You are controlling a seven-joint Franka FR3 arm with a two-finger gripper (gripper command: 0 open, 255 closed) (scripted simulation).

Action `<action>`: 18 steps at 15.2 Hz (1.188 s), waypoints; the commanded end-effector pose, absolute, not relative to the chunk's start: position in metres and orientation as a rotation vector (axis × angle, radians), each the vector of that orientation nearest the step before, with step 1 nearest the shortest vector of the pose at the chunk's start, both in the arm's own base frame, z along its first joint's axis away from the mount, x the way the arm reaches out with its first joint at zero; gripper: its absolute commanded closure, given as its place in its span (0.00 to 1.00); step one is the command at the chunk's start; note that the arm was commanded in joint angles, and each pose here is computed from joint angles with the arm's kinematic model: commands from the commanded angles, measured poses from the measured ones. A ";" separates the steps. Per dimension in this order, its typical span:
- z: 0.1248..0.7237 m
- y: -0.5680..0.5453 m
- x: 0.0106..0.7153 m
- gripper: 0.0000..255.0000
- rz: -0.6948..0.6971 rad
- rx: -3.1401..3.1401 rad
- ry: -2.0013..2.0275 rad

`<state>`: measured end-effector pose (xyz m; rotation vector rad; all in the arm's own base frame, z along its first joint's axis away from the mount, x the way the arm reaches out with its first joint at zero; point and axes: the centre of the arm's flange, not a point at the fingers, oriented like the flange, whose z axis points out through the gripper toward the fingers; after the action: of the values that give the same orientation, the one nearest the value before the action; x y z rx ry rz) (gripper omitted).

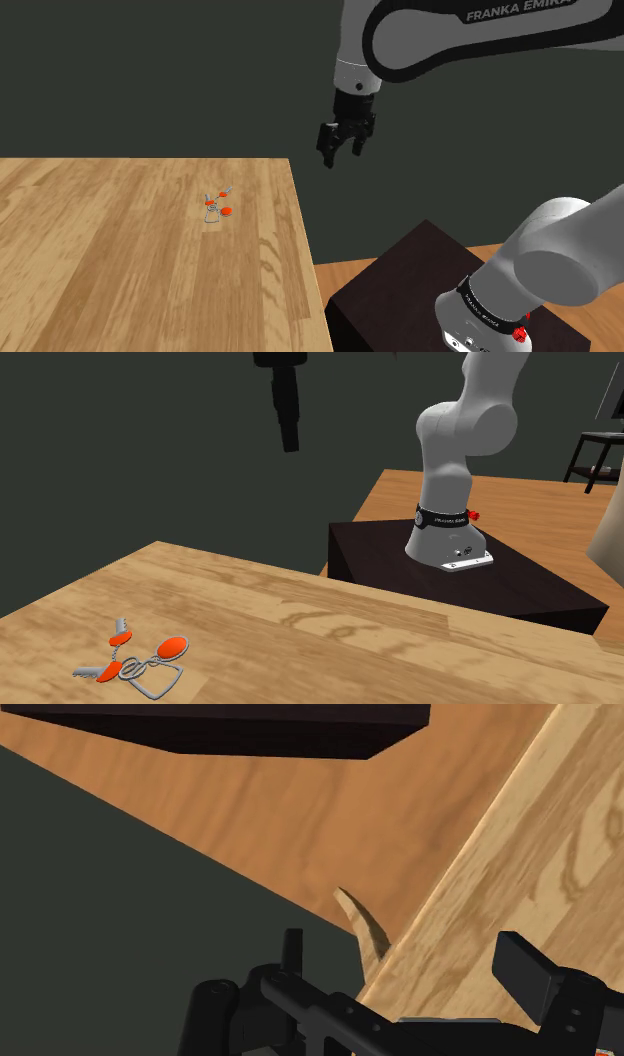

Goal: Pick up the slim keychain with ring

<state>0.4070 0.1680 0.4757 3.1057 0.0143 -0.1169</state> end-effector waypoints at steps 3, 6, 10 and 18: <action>0.456 0.211 0.432 0.00 -0.115 3.106 -0.020; 0.441 0.241 0.453 0.00 -0.114 3.105 -0.044; 0.421 0.281 0.481 0.00 -0.113 3.104 -0.076; 0.381 0.358 0.540 0.00 -0.111 3.101 -0.140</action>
<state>0.5334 0.3524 0.3869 3.1018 -0.1295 -0.1121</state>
